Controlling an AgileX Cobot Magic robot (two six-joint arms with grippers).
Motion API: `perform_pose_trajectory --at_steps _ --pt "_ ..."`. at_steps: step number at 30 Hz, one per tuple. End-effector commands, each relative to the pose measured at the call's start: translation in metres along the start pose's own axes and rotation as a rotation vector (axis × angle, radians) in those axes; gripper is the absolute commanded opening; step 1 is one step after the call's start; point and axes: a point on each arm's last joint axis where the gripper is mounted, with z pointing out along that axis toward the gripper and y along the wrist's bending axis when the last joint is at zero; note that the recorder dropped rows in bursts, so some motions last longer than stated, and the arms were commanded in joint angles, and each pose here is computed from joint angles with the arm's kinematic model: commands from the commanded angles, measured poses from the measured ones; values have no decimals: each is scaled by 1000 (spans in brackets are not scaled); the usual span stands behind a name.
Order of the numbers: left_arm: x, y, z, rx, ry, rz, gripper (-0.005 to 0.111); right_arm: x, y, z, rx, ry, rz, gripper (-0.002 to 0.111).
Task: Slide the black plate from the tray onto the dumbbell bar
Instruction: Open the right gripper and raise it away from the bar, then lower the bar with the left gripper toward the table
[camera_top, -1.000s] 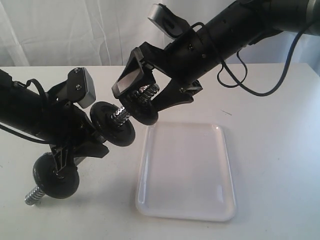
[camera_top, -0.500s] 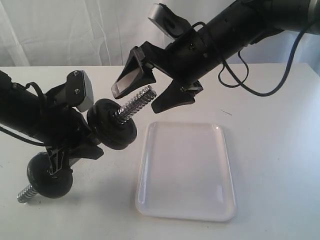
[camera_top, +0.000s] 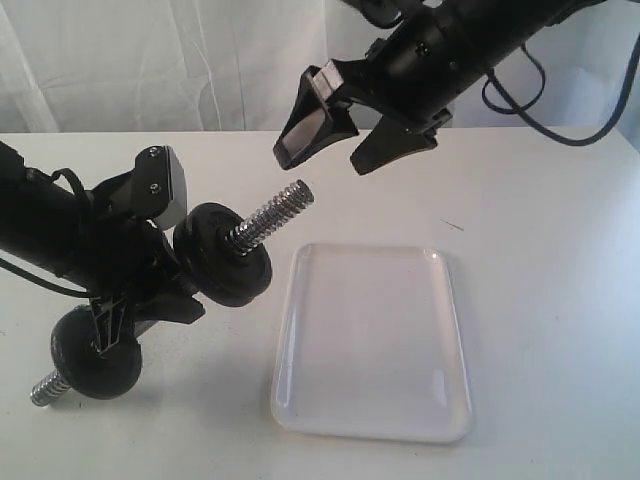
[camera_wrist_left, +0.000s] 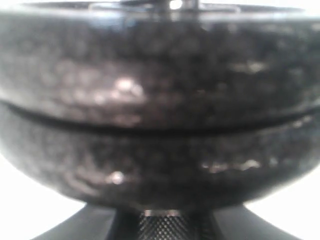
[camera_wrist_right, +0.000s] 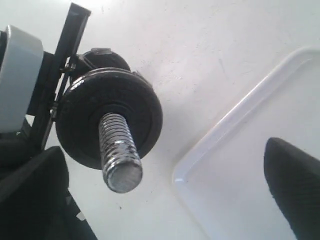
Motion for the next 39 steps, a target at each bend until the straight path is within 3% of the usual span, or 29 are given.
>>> perform_pose_trajectory --at_steps 1,11,14,17,21,23,24,29,39 --pt "-32 8 -23 -98 -231 -161 0 -3 3 -15 37 -28 -1 105" --pt "-30 12 -23 -143 -224 -195 0 -1 13 -32 85 -48 -45 105" --pt "-30 13 -23 -156 -223 -203 0 2 18 -43 128 -54 -77 97" --pt "-30 16 -24 -186 -222 -232 0 4 27 -56 159 -75 -97 76" --pt "-29 18 -24 -206 -222 -258 0 11 34 -75 261 -89 -67 27" --pt "-29 19 -24 -215 -225 -285 0 14 35 -82 313 -93 -42 5" --pt "-29 20 -25 -222 -227 -305 0 16 34 -87 352 -98 -10 1" --pt "-28 23 -25 -250 -238 -413 0 20 34 -97 437 -111 49 0" --pt "-26 27 -24 -251 -268 -659 0 20 35 -98 431 -120 69 0"
